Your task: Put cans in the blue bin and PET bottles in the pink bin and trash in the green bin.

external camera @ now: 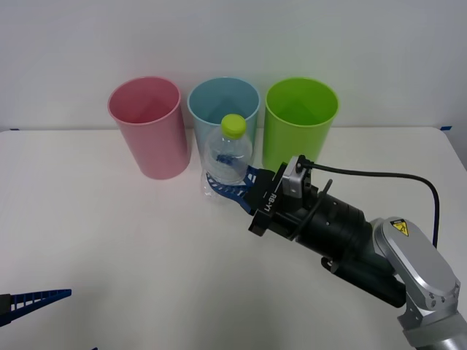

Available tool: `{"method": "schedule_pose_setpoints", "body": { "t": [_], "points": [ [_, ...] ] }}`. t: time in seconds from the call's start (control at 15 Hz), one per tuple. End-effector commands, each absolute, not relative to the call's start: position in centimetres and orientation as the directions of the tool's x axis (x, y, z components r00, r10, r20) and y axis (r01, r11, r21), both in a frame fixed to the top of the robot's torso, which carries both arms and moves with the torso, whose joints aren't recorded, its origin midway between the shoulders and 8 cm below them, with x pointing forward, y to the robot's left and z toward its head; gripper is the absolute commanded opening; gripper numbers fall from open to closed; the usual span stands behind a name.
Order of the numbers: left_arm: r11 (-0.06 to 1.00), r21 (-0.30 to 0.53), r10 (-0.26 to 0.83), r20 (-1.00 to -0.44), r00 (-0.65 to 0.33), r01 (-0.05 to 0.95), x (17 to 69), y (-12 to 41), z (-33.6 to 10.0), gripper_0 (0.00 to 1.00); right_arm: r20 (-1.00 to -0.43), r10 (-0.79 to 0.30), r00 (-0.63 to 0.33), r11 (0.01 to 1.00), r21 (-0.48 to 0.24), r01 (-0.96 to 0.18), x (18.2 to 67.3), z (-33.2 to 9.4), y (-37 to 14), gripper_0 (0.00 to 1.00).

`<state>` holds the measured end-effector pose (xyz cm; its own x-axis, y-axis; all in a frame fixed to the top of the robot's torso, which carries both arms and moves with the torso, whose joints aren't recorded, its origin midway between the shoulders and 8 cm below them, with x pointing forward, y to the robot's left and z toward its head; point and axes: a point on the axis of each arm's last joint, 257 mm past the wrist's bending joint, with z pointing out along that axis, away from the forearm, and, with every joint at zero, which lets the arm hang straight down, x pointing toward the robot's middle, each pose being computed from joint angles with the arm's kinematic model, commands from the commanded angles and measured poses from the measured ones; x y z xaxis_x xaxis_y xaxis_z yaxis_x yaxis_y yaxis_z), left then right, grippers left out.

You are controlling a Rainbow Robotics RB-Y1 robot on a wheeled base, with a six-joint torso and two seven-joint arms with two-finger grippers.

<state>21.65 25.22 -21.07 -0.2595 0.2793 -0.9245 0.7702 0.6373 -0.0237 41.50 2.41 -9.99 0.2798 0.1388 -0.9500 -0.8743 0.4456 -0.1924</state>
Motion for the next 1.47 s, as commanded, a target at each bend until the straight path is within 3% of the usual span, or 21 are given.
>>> {"method": "schedule_pose_setpoints", "body": {
  "t": [0.07,0.67,1.47],
  "points": [
    [0.637,-0.024,0.279,-0.924,-0.259,0.77,21.7,25.2,-21.1,1.0,-0.951,0.149,0.271,0.428,-0.185,-0.885,42.3,-8.1,4.3,0.0],
    [0.637,-0.024,0.279,-0.924,-0.259,0.77,21.7,25.2,-21.1,1.0,-0.951,0.198,0.239,0.506,-0.11,-0.856,45.2,-3.1,10.7,0.0],
    [0.637,-0.024,0.279,-0.924,-0.259,0.77,21.7,25.2,-21.1,1.0,-0.958,0.198,0.207,0.579,-0.056,-0.813,52.4,-0.6,16.8,0.0]
  ]
}}
